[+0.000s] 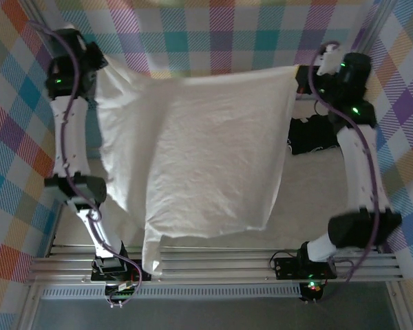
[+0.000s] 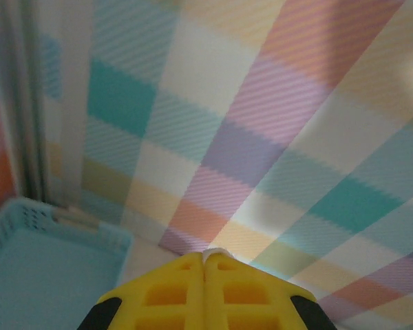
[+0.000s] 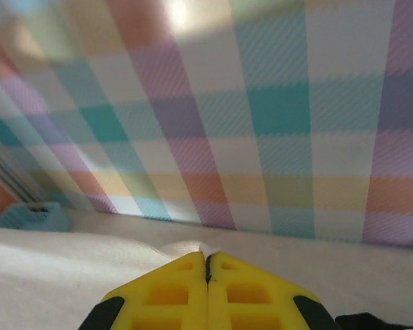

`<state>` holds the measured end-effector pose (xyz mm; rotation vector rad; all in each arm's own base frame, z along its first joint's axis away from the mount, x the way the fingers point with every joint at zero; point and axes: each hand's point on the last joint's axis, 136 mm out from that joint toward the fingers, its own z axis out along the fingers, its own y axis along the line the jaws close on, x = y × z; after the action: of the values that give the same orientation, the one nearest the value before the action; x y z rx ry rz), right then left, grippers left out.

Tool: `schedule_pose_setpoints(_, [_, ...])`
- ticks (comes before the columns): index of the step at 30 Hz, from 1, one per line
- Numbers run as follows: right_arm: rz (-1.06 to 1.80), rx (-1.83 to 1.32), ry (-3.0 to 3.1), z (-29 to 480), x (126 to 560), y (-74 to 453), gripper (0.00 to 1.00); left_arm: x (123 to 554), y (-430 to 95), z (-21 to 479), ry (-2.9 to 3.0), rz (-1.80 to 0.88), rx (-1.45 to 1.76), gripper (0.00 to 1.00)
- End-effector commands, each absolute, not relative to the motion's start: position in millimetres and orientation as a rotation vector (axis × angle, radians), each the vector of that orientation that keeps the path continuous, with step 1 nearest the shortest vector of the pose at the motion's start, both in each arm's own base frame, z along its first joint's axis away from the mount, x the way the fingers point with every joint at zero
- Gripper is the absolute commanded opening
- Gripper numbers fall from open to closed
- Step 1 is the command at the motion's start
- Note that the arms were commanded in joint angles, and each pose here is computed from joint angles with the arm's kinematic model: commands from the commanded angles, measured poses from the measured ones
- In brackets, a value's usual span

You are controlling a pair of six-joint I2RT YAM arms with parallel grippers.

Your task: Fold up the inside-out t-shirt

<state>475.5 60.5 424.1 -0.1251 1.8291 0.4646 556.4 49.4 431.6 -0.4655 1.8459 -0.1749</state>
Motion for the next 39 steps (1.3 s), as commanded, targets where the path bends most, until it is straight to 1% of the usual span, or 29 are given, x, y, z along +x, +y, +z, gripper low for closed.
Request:
schedule_pose_setpoints(1, [0.495,-0.1,1.869,371.3,544.9,64.3,0.04,600.2,29.6,405.1,1.844,-0.181,-0.41,0.16])
schedule_pose_setpoints(4, [0.499,-0.067,2.035,293.2,604.5,69.0,0.24,635.2,24.7,346.2,1.942,-0.173,-0.414,0.41])
schedule_pose_setpoints(6, [0.482,-0.061,2.131,264.4,621.4,70.8,0.29,641.5,21.9,324.3,1.997,-0.177,-0.417,0.55])
schedule_pose_setpoints(7, [0.469,-0.068,2.171,257.0,623.8,71.8,0.32,640.1,20.1,317.9,2.021,-0.182,-0.421,0.59])
schedule_pose_setpoints(9, [0.465,-0.089,2.226,251.2,615.5,77.7,0.36,631.0,13.6,314.4,2.061,-0.186,-0.423,0.62])
schedule_pose_setpoints(12, [0.471,-0.111,2.293,243.0,579.6,91.4,0.39,607.2,-18.4,325.5,2.082,-0.222,-0.349,0.63])
schedule_pose_setpoints(14, [0.475,-0.103,2.342,222.5,539.6,101.7,0.41,587.2,-46.8,319.2,2.051,-0.305,-0.307,0.64])
schedule_pose_setpoints(15, [0.47,-0.087,2.367,213.8,521.3,103.3,0.41,567.9,-56.8,332.9,1.99,-0.381,-0.31,0.64])
schedule_pose_setpoints(17, [0.472,-0.035,2.458,185.0,471.8,105.0,0.43,539.7,-83.0,331.0,1.933,-0.523,-0.282,0.64])
schedule_pose_setpoints(19, [0.435,0.003,2.54,158.3,423.4,104.7,0.48,503.7,-119.3,320.1,1.918,-0.586,-0.191,0.65])
schedule_pose_setpoints(20, [0.409,0.011,2.575,147.4,400.7,104.2,0.48,487.6,-139.2,313.3,1.917,-0.601,-0.121,0.65])
schedule_pose_setpoints(22, [0.328,0.061,2.67,121.5,348.5,96.5,0.49,445.0,-198.0,296.0,1.899,-0.645,0.124,0.64])
schedule_pose_setpoints(24, [0.303,0.131,2.741,102.8,312.4,88.9,0.5,401.6,-250.8,273.8,1.868,-0.669,0.373,0.64])
schedule_pose_setpoints(25, [0.285,0.183,2.78,91.7,292.7,82.6,0.5,371.6,-282.6,255.0,1.846,-0.678,0.545,0.63])
schedule_pose_setpoints(28, [0.202,0.28,2.846,69.6,263.0,67.5,0.51,291.7,-353.9,202.1,1.804,-0.715,0.945,0.63])
schedule_pose_setpoints(31, [0.16,0.337,2.907,50.4,250.7,62.1,0.52,224.6,-402.0,148.6,1.781,-0.746,1.24,0.64])
schedule_pose_setpoints(33, [0.128,0.364,2.952,41.3,247.1,58.9,0.52,189.0,-426.9,127.7,1.729,-0.77,1.385,0.66])
schedule_pose_setpoints(36, [0.096,0.379,2.978,35.8,247.6,55.7,0.51,150.7,-456.3,100.7,1.658,-0.759,1.555,0.67])
schedule_pose_setpoints(38, [0.111,0.379,2.987,33.5,248.6,56.4,0.45,142.0,-468.6,83.5,1.636,-0.721,1.625,0.68])
schedule_pose_setpoints(39, [0.112,0.376,3.0,31.8,248.2,55.8,0.4,139.3,-474.4,74.4,1.626,-0.705,1.66,0.68])
